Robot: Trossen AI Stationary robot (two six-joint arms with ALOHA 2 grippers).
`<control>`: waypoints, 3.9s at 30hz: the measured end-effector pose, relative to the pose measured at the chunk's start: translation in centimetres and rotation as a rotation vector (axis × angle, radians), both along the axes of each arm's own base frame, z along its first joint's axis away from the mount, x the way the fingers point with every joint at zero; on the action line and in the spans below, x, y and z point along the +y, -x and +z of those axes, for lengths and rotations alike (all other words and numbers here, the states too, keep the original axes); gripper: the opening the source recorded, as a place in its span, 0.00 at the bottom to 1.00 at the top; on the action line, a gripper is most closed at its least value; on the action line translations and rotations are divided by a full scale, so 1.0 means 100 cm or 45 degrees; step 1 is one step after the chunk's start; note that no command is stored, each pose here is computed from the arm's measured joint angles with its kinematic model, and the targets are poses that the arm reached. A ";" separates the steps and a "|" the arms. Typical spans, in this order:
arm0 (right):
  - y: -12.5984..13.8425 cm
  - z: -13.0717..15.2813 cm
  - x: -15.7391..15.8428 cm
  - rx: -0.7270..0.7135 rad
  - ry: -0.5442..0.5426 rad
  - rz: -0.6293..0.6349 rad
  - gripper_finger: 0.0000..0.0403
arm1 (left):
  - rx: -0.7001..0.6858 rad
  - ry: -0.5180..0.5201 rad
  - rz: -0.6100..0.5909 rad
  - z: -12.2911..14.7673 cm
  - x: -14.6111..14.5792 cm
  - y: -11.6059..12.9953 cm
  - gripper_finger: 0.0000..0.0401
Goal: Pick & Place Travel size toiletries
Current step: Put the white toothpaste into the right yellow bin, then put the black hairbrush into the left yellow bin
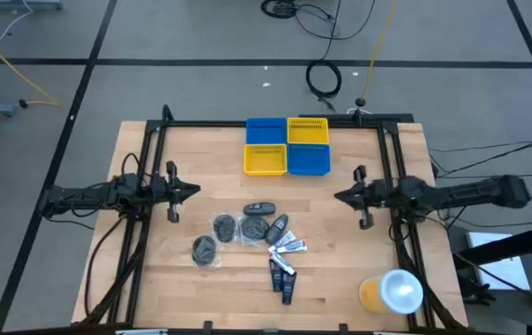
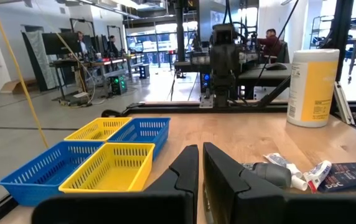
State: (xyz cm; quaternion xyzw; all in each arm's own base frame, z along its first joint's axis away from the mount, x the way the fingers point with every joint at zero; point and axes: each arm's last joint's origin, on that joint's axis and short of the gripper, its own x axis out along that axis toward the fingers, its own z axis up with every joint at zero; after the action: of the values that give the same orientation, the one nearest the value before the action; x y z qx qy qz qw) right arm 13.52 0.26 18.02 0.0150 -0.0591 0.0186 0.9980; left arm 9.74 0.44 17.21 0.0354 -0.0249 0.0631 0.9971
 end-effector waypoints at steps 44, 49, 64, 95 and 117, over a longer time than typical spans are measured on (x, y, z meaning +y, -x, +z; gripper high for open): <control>-0.139 -0.094 0.084 0.977 0.026 0.057 0.30 | -0.004 0.000 0.000 0.001 0.000 0.000 0.06; -0.138 -0.074 0.069 0.953 -0.004 -0.010 0.23 | -0.003 0.000 0.000 0.001 0.000 0.000 0.06; -0.122 0.020 -0.027 0.623 0.288 -0.553 0.21 | -0.004 0.000 0.001 0.001 0.000 0.000 0.06; -0.167 0.012 -0.203 1.498 0.547 -0.840 0.21 | -0.005 0.000 0.000 0.001 0.000 0.000 0.06; -0.161 0.010 -0.214 1.452 0.390 -0.891 0.33 | -0.005 0.000 0.001 0.001 0.000 0.000 0.06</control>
State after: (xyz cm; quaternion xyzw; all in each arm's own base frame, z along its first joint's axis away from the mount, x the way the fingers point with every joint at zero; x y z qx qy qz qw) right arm 29.65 -21.17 19.01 -0.1388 0.4776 -0.3075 0.8112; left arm 9.72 0.44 17.32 0.0353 -0.0268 0.0634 0.9970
